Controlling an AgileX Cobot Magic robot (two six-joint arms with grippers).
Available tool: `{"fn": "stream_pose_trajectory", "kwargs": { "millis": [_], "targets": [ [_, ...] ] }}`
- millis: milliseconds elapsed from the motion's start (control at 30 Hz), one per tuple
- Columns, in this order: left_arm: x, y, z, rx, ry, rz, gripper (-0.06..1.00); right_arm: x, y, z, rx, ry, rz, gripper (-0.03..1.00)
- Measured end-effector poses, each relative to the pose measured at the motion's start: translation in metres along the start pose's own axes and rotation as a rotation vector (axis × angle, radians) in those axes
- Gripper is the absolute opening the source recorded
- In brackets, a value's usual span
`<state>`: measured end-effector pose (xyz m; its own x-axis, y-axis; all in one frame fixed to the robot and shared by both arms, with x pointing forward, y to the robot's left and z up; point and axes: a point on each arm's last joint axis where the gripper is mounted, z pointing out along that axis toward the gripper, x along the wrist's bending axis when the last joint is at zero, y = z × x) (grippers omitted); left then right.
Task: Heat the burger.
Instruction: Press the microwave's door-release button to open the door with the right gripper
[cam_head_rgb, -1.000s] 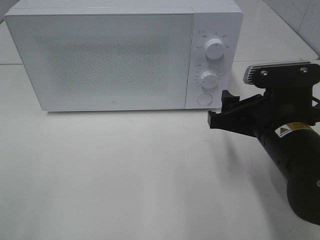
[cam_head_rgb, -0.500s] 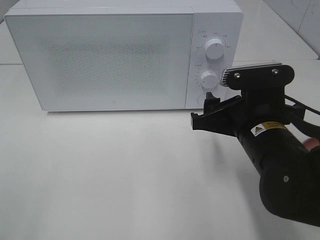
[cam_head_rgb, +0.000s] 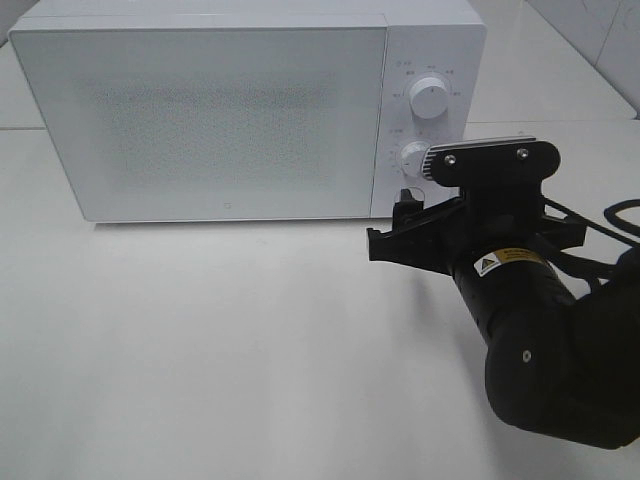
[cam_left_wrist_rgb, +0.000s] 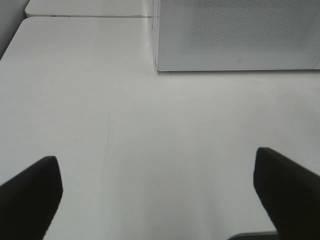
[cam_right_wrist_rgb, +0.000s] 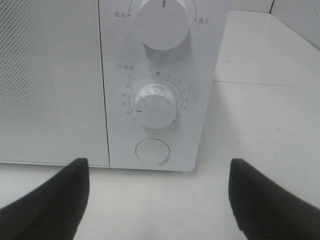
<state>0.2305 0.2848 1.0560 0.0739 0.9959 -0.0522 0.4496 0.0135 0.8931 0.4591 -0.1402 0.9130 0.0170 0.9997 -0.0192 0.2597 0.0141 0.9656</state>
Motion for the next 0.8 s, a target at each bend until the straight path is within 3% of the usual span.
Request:
{"fn": "stream_pose_trajectory", "kwargs": {
  "millis": [100,167,233,267,300,333,367,400,467,500,533,567,633,667,700,800],
  "targets": [
    [0.0,0.0,0.0,0.0,0.0,0.0,0.96,0.0,0.0,0.0,0.001,0.0,0.026,0.75],
    [0.0,0.0,0.0,0.0,0.0,0.0,0.96,0.0,-0.001,0.0,0.006,0.001,0.24,0.7],
    [0.0,0.0,0.0,0.0,0.0,0.0,0.96,0.0,-0.001,0.0,0.012,0.002,0.313,0.69],
    [0.0,0.0,0.0,0.0,0.0,0.0,0.96,0.001,-0.002,0.0,0.027,0.002,0.457,0.65],
    [0.0,0.0,0.0,0.0,0.0,0.0,0.96,0.001,-0.002,0.0,0.027,0.002,0.457,0.65],
    [0.0,0.0,0.0,0.0,0.0,0.0,0.96,0.001,-0.004,0.0,0.041,0.002,0.538,0.62],
    [0.0,0.0,0.0,0.0,0.0,0.0,0.96,0.002,-0.006,0.0,0.073,-0.002,0.704,0.57],
    [0.0,0.0,0.0,0.0,0.0,0.0,0.96,0.002,-0.006,0.0,0.073,-0.002,0.704,0.57],
    [0.0,0.0,0.0,0.0,0.0,0.0,0.96,0.004,-0.011,-0.001,0.125,-0.018,0.934,0.48],
    [0.0,0.0,0.0,0.0,0.0,0.0,0.96,0.004,-0.011,-0.001,0.125,-0.018,0.934,0.48],
    [0.0,0.0,0.0,0.0,0.0,0.0,0.96,0.004,-0.013,-0.001,0.155,-0.033,1.064,0.41],
    [0.0,0.0,0.0,0.0,0.0,0.0,0.96,0.004,-0.013,-0.001,0.155,-0.033,1.064,0.41],
    [0.0,0.0,0.0,0.0,0.0,0.0,0.96,0.005,-0.015,-0.001,0.176,-0.054,1.238,0.31],
    [0.0,0.0,0.0,0.0,0.0,0.0,0.96,0.005,-0.015,-0.001,0.176,-0.054,1.238,0.31],
    [0.0,0.0,0.0,0.0,0.0,0.0,0.96,0.005,-0.015,-0.001,0.175,-0.062,1.319,0.27],
    [0.0,0.0,0.0,0.0,0.0,0.0,0.96,0.005,-0.016,-0.001,0.18,-0.072,1.399,0.13]
  ]
}}
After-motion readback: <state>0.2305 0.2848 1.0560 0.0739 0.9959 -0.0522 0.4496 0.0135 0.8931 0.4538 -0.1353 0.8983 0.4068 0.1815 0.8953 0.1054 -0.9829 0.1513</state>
